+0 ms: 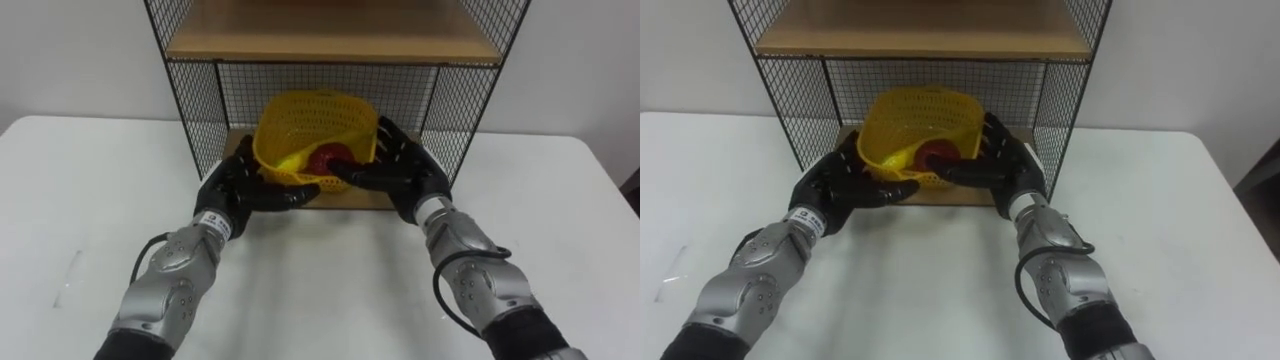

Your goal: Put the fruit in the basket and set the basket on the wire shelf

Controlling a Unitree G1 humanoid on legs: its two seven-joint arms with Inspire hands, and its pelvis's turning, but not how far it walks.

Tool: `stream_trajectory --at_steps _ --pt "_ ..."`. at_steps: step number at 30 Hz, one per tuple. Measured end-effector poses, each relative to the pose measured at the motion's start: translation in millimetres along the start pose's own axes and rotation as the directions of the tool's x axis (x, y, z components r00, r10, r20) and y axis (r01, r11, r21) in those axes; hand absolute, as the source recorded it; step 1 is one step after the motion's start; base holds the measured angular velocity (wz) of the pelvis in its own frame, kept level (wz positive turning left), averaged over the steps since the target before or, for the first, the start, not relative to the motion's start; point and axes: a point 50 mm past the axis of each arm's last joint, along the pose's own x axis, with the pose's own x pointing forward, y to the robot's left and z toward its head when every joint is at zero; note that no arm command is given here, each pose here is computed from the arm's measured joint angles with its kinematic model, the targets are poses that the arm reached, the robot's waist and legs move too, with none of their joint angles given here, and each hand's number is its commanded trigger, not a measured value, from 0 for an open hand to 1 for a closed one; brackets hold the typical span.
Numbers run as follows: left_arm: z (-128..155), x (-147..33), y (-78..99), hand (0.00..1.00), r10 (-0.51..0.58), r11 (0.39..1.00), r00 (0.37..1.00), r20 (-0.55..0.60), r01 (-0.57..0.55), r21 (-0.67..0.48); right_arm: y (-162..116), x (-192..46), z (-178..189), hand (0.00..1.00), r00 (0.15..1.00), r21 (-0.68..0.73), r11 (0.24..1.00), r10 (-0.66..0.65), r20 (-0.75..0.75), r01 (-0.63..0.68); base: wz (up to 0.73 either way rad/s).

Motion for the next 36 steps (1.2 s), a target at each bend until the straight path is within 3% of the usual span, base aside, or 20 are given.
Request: stream_trajectory --at_steps 6,17,26,36 --pt "14 -1.7 4.5 0.0 0.015 1.0 0.998 0.057 -0.014 -0.014 -6 -1 4 0.0 1.0 -0.011 1.0 -0.014 0.008 0.014 0.0" --pt "12 -6.4 18.4 0.0 0.052 0.999 0.997 0.05 -0.052 0.005 -17 -7 12 0.0 0.998 -0.009 0.999 -0.031 0.047 0.031 0.0" --pt "14 -6.6 19.6 0.0 0.057 0.998 0.997 0.055 -0.057 0.003 -23 -11 10 0.0 0.998 0.008 0.999 -0.046 0.048 0.045 0.0" --pt "30 -17.4 17.2 0.0 0.041 0.998 0.988 0.147 -0.046 0.035 -24 -17 8 0.0 0.997 -0.03 0.999 -0.043 0.06 0.045 0.0"
